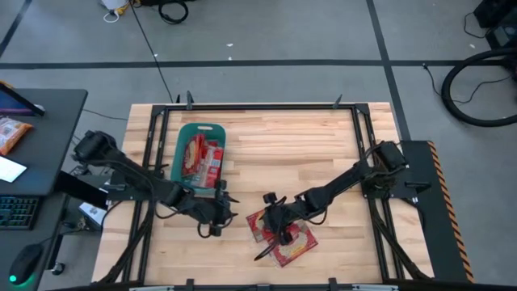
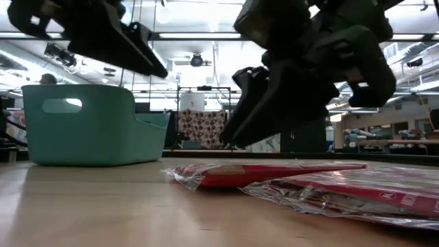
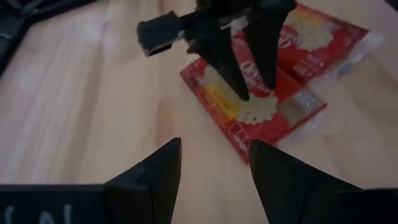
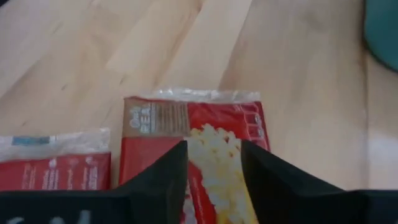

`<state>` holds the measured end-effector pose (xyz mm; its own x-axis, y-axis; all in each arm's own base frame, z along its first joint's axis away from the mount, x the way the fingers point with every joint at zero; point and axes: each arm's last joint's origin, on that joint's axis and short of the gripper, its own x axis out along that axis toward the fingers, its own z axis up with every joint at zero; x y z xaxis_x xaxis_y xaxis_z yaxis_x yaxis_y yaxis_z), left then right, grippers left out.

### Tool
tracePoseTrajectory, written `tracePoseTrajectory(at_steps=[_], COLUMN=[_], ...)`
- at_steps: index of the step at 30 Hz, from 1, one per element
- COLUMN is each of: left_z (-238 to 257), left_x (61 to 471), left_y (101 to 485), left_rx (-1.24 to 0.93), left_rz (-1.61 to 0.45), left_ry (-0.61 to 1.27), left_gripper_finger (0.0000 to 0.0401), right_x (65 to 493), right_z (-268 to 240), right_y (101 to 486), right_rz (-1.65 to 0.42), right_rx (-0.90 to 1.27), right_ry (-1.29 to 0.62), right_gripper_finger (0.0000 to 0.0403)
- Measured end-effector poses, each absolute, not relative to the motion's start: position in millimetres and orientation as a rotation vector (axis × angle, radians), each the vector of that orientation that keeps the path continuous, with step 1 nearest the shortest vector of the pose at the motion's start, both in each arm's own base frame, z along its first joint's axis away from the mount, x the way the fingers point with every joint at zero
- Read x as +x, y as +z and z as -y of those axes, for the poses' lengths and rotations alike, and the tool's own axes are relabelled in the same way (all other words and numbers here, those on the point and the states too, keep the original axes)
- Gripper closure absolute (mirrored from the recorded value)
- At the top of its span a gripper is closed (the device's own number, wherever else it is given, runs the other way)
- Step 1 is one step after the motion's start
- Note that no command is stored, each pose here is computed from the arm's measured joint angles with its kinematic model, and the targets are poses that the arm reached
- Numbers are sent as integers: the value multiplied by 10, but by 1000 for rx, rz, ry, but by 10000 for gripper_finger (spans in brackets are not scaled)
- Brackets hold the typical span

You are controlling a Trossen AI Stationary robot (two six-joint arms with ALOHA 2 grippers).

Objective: Sort popcorn bags into baskets
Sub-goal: Put the red popcorn bag into the green bin

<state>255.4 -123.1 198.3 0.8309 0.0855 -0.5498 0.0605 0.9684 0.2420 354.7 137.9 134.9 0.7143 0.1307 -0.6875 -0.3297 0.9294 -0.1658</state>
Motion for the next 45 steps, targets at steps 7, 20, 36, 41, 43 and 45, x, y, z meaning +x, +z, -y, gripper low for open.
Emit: tracePoseTrajectory(at_steps=[7,20,36,41,43,45], left_z=[1211,1168,1183,1189,1180,1176], left_x=[2694,2796,2800,2798,2799,2774], left_y=[1820,1682,1693,1691,1696,1726], left_rx=[237,250,267,311,344,388], left_rz=[-615,-634,-622,-624,-618,-617], left_ry=[-29,-27,-45,-75,-51,-20], left_gripper_finger=[209,209,209,209,209,209], right_x=[3502,3280,3320,3289,3269,3252], right_z=[-1467,-1608,-1475,-1434,-1406,-1374], right_y=[1316,1184,1102,1217,1317,1457], right_rz=[-785,-925,-972,-965,-956,-928], right_rx=[-272,-523,-530,-531,-509,-477], right_ry=[269,176,153,123,109,77], right_gripper_finger=[182,154,319,383,383,381])
